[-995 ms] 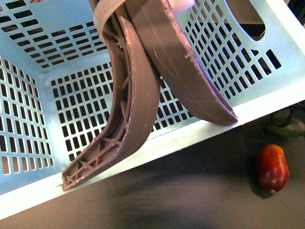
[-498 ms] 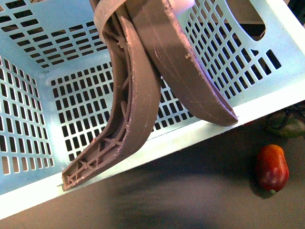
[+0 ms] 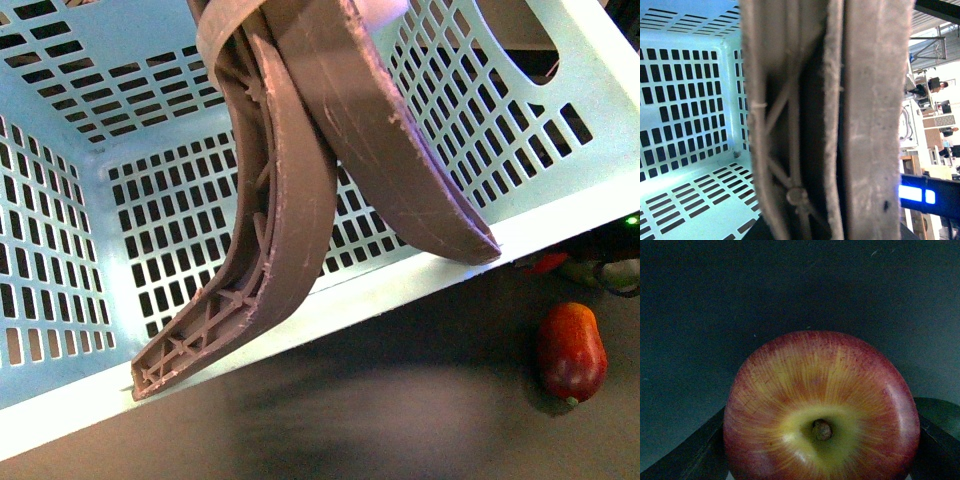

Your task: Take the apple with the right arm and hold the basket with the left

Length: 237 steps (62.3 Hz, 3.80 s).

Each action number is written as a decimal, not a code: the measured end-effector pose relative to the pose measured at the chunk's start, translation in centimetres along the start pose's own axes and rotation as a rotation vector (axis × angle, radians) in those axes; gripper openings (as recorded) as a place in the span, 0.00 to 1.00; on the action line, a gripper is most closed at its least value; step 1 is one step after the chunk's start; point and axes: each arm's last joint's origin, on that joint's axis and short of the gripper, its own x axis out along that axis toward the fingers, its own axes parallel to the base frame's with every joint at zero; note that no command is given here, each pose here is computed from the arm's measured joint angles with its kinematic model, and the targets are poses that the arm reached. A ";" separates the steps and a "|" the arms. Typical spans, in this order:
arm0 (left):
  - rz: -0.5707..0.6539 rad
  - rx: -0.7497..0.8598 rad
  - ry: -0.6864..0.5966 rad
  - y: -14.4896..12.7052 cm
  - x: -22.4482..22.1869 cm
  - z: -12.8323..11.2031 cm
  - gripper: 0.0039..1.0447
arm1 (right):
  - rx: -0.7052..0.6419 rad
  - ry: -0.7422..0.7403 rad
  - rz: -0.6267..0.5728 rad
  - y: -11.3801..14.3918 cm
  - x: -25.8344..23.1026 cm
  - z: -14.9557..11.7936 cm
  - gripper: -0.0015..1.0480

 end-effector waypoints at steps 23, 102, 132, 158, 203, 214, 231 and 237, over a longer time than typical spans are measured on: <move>0.000 0.000 0.000 0.0 0.0 0.0 0.14 | 0.008 -0.214 0.039 -1.3 -10.8 2.4 0.77; 0.000 0.000 0.000 0.0 0.0 0.0 0.14 | -0.032 -0.549 0.363 12.6 -26.7 6.7 0.92; 0.010 0.004 -0.002 0.2 0.1 -0.1 0.14 | 0.144 -0.652 0.090 5.0 -30.2 4.4 0.92; 0.001 -0.002 0.010 0.1 0.1 -0.1 0.14 | 0.175 -0.810 -0.062 2.5 -32.0 -1.7 0.53; 0.004 -0.001 0.006 0.1 0.1 -0.1 0.14 | 0.167 -0.810 -0.070 1.9 -32.3 -7.1 0.02; 0.004 -0.001 0.005 0.1 0.1 -0.1 0.14 | 0.167 -0.825 -0.070 2.0 -32.2 -7.8 0.02; 0.003 -0.001 0.007 0.1 0.1 -0.1 0.14 | 0.167 -0.836 -0.071 2.1 -32.8 -8.2 0.02; 0.003 -0.002 0.006 0.1 0.1 -0.1 0.14 | 0.167 -0.837 -0.071 2.1 -33.0 -8.4 0.02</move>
